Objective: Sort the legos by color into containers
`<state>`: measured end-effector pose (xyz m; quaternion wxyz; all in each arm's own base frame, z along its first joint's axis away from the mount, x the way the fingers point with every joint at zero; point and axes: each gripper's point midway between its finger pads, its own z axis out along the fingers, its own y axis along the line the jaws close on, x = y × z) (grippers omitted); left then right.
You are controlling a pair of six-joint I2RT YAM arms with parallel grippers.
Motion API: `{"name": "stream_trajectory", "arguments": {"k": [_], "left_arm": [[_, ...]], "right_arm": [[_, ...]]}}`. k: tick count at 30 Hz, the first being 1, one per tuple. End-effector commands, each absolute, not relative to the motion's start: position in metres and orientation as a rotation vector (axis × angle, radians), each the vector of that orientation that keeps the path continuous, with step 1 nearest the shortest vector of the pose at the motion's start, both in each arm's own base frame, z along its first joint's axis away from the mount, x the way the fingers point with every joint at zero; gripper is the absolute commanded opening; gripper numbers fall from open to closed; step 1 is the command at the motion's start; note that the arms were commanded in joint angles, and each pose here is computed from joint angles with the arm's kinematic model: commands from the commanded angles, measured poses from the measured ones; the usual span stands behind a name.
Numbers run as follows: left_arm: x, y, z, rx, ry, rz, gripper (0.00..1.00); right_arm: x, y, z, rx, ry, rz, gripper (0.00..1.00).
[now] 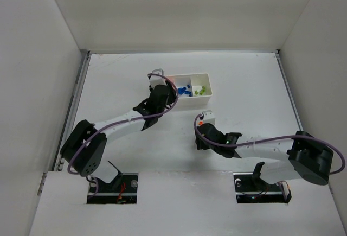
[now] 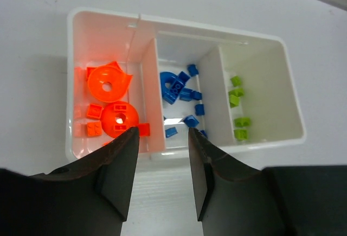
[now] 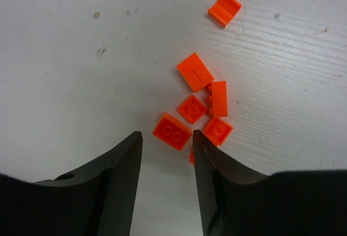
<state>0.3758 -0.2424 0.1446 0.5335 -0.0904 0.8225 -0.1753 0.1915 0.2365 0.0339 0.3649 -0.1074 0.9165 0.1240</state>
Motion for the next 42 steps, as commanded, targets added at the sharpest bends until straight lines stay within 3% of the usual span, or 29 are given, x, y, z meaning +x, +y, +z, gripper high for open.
{"name": "stream_trajectory", "arguments": {"k": [1, 20, 26, 35, 42], "left_arm": [[0.361, -0.243, 0.184, -0.207, 1.841, -0.468, 0.39], [0.302, -0.225, 0.166, -0.163, 1.904, -0.497, 0.39], [0.293, -0.219, 0.163, -0.171, 1.914, -0.506, 0.39], [0.279, -0.202, 0.168, -0.203, 1.892, -0.540, 0.39], [0.263, -0.202, 0.151, -0.197, 1.919, -0.581, 0.39]], "right_arm": [[0.206, 0.252, 0.050, -0.276, 2.307, 0.348, 0.48], [0.209, 0.245, 0.027, -0.288, 2.365, 0.214, 0.45], [0.209, 0.243, 0.032, -0.258, 2.355, 0.219, 0.31], [0.218, 0.261, 0.115, -0.216, 2.203, 0.402, 0.28], [0.287, 0.291, 0.199, -0.191, 2.024, 0.481, 0.28]]}}
